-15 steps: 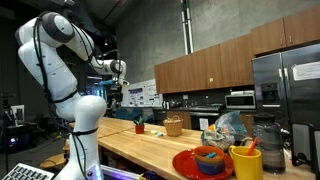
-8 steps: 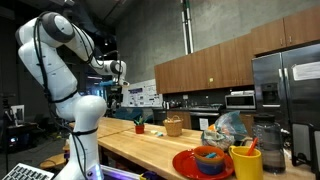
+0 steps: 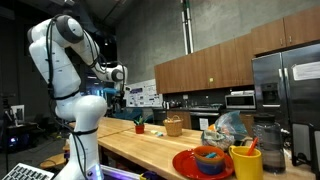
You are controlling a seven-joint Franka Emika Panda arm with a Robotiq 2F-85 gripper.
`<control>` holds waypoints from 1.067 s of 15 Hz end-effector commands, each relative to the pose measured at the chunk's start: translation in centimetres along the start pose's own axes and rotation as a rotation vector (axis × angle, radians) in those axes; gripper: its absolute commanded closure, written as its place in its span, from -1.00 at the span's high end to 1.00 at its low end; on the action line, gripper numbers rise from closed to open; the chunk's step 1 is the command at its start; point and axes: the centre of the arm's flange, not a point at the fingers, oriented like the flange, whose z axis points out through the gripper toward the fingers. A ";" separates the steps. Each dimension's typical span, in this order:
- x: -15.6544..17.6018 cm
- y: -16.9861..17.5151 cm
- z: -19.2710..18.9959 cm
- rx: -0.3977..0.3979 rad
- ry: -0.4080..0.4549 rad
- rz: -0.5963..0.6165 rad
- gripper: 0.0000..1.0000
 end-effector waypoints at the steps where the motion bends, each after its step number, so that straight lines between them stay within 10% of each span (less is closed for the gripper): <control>1: 4.2 -1.7 1.4 0.009 0.023 -0.072 1.00; 7: 9.6 -4.5 1.8 -0.049 0.039 -0.157 1.00; 16: 9.0 -4.2 2.5 -0.042 0.036 -0.143 1.00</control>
